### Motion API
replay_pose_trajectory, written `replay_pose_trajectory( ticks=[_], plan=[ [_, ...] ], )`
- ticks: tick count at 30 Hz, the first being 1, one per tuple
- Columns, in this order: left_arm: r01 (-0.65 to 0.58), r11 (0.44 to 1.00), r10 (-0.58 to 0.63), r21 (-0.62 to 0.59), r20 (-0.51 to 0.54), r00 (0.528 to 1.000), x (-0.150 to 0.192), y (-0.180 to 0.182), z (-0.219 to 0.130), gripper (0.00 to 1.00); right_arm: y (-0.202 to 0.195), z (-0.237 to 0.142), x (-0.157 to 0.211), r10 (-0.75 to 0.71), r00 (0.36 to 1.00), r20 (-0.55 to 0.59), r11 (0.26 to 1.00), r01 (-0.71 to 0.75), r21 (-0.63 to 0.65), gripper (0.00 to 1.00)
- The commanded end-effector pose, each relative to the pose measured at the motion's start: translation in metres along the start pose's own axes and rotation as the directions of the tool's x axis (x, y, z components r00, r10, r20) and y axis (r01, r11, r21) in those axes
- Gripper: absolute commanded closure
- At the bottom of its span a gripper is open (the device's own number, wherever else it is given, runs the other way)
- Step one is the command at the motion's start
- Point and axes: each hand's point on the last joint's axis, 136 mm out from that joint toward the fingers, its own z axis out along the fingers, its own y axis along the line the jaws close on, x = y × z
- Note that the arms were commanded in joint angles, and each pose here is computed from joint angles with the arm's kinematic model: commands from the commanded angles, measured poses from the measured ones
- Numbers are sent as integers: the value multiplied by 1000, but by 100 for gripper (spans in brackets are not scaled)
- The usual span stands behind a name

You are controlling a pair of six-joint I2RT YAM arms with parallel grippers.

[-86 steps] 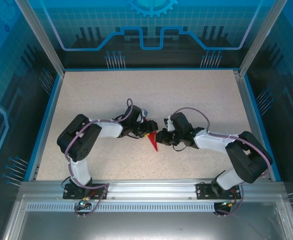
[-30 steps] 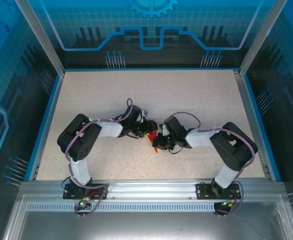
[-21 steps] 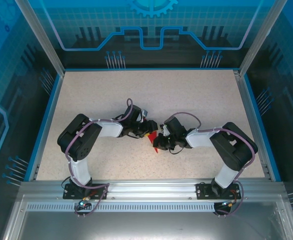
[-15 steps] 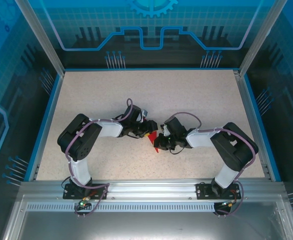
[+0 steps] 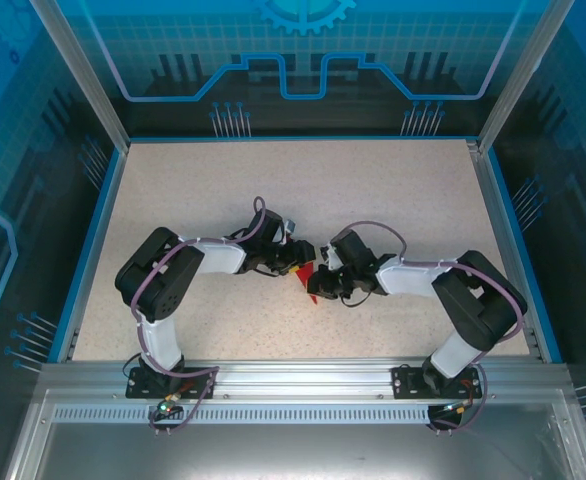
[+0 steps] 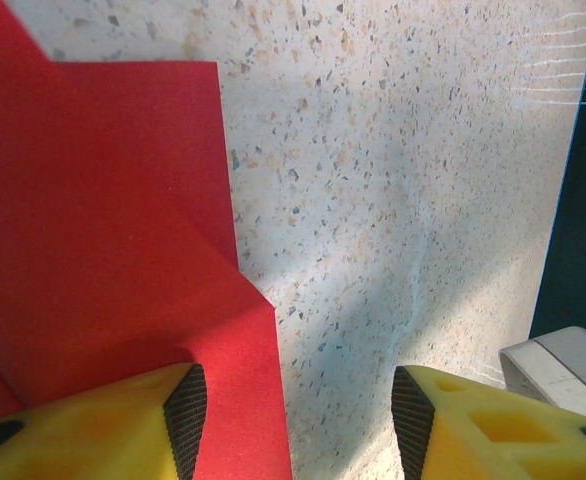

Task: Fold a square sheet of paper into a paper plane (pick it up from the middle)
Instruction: Fold the wing for the fifth time at the center of the table.

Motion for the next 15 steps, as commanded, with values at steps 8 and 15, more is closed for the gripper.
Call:
replay_pose_trajectory(
  ticks=[8, 15],
  plan=[
    [47, 995, -51, -88, -43, 998, 11, 31, 12, 44, -12, 8, 14, 4, 998, -67, 996, 2, 85, 89],
    [47, 995, -51, -92, -44, 998, 11, 33, 12, 44, -32, 8, 20, 30, 996, -78, 989, -18, 147, 89]
  ],
)
